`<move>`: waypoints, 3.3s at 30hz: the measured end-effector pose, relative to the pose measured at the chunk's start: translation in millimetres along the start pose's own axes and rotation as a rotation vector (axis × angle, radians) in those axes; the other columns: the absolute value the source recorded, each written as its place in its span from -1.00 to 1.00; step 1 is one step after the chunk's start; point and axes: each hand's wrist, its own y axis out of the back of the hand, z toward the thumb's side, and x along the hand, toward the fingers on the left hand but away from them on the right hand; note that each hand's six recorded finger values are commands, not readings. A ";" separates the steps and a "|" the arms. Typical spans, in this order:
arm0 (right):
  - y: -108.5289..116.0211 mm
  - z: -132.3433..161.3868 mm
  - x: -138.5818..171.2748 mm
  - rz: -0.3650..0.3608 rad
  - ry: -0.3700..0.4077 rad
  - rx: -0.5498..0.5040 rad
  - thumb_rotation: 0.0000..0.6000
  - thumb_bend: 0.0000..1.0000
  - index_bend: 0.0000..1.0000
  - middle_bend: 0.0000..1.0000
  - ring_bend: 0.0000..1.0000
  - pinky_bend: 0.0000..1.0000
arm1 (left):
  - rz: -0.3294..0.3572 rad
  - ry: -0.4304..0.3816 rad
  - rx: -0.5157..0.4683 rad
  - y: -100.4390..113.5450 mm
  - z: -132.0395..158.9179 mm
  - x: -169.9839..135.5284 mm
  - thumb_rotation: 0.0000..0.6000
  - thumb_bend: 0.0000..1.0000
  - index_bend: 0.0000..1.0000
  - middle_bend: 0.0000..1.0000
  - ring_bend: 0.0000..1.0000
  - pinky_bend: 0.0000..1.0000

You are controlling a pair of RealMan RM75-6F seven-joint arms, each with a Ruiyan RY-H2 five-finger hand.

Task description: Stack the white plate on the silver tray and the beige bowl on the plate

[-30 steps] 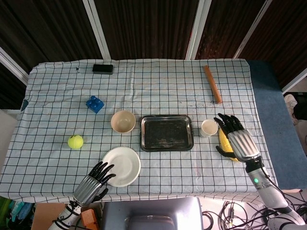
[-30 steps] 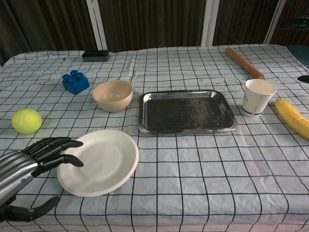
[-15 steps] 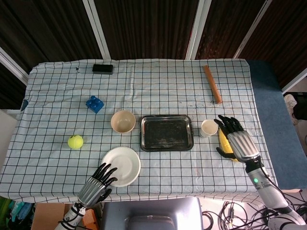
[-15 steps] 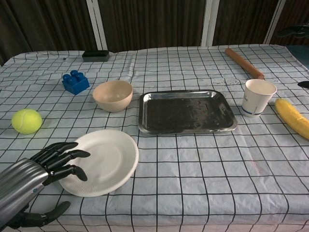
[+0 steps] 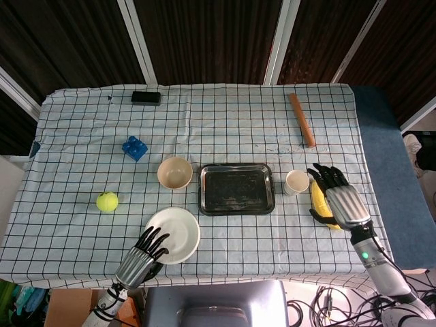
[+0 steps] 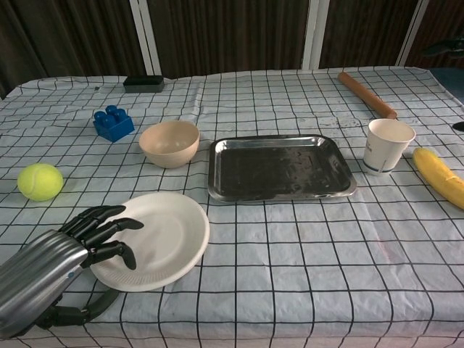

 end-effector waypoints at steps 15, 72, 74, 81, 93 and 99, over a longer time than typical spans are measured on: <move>6.6 -10.9 3.7 -0.003 -0.029 -0.022 1.00 -0.58 -1.00 -1.00 -1.00 -1.00 | 0.049 -0.007 -0.005 -0.2 -1.5 17.0 1.00 -0.23 0.42 -0.54 -0.90 -0.90; 20.8 -107.1 30.8 -0.065 -0.225 -0.175 1.00 -0.58 -1.00 -1.00 -1.00 -1.00 | 0.586 -0.004 -0.278 104.2 25.6 152.7 1.00 0.07 0.49 -0.51 -0.93 -1.00; 21.1 -112.1 32.4 -0.067 -0.235 -0.180 1.00 -0.58 -1.00 -1.00 -1.00 -1.00 | 0.556 0.001 -0.274 97.9 29.6 159.4 1.00 0.08 0.49 -0.51 -0.93 -1.00; 19.4 -124.3 35.0 -0.065 -0.259 -0.192 1.00 -0.58 -1.00 -1.00 -1.00 -1.00 | 0.419 0.043 -0.253 73.0 28.9 172.4 1.00 0.09 0.48 -0.51 -0.94 -1.00; 19.0 -129.5 35.0 -0.068 -0.266 -0.205 1.00 -0.58 -1.00 -1.00 -1.00 -1.00 | 0.223 0.037 -0.058 28.5 33.6 156.7 1.00 -0.11 -0.02 -0.64 -0.99 -1.00; 15.3 -130.0 32.1 -0.061 -0.276 -0.207 1.00 -0.58 -1.00 -1.00 -1.00 -1.00 | 0.203 0.072 -0.082 26.0 31.8 163.6 1.00 -0.20 -0.36 -0.76 -1.00 -1.00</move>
